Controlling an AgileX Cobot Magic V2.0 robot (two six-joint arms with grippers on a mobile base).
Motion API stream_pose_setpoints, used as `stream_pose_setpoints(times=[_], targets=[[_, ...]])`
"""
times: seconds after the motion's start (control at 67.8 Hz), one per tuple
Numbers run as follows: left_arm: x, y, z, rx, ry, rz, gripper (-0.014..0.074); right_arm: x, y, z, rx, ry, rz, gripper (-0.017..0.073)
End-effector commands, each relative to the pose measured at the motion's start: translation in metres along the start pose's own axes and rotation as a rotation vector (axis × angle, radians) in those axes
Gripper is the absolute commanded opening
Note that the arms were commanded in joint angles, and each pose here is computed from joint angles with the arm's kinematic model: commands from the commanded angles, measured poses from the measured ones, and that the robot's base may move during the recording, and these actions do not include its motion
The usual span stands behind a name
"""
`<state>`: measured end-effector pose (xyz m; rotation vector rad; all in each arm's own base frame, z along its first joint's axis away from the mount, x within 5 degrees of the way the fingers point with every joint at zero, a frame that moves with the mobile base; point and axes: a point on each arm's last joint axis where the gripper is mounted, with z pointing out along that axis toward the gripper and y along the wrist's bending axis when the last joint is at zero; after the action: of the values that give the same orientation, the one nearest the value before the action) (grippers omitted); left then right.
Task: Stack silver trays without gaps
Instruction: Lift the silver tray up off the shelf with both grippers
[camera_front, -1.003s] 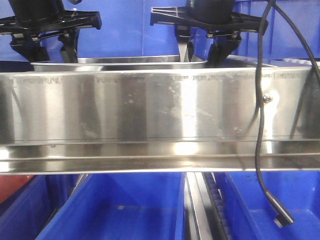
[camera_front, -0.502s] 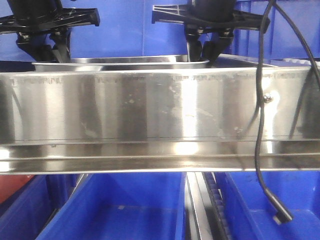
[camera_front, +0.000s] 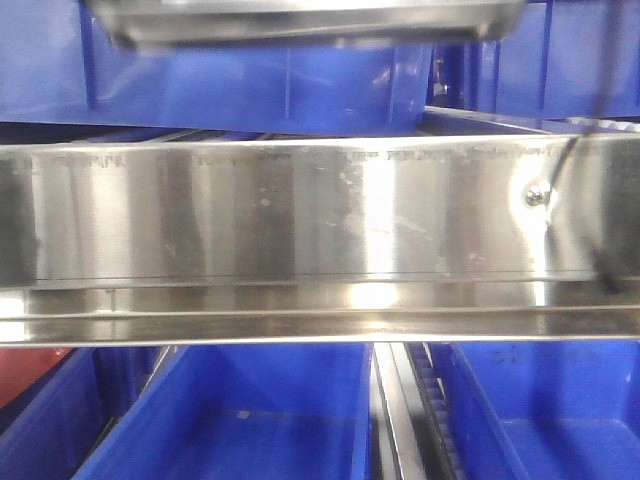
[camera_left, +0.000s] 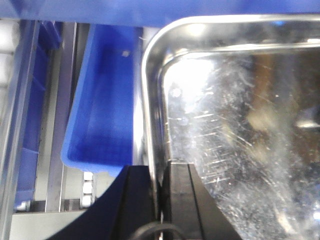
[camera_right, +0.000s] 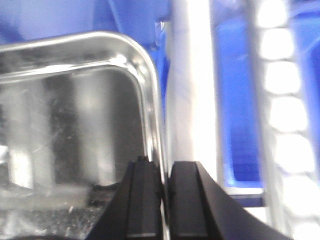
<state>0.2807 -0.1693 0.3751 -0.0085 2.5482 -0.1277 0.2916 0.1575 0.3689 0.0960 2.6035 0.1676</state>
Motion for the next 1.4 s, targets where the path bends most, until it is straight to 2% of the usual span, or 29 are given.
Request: stream_pose_setpoints(times=[0.0, 0.133, 0.325, 0.413, 0.546, 0.634, 0.797, 1.387], targets=[[0.009, -0.006, -0.023, 0.035, -0.023, 0.004, -0.0016, 0.019, 0.002, -0.024, -0.045, -0.073, 0.003, -0.0015], [0.027, -0.011, -0.045, 0.037, -0.067, 0.005, -0.0016, 0.047, -0.005, -0.043, -0.101, -0.099, 0.031, -0.0015], [0.066, -0.012, -0.067, 0.074, -0.077, -0.015, -0.0016, 0.078, -0.015, -0.064, -0.098, -0.121, 0.038, -0.0015], [0.083, -0.012, -0.074, 0.083, -0.083, -0.017, -0.0016, 0.092, -0.013, -0.072, -0.079, -0.123, 0.008, -0.0015], [0.100, -0.016, -0.081, 0.073, -0.086, 0.011, -0.0016, 0.108, -0.003, -0.074, -0.064, -0.126, -0.018, -0.0015], [0.103, -0.020, -0.084, 0.082, -0.102, 0.027, -0.0016, 0.113, 0.001, -0.077, -0.073, -0.131, -0.031, -0.0015], [0.104, -0.021, -0.084, 0.086, -0.093, 0.022, -0.0016, 0.118, 0.003, -0.079, -0.055, -0.121, -0.056, -0.0015], [0.107, -0.021, -0.085, 0.111, -0.057, 0.032, -0.0016, 0.116, 0.007, -0.079, -0.099, -0.142, -0.058, -0.0015]])
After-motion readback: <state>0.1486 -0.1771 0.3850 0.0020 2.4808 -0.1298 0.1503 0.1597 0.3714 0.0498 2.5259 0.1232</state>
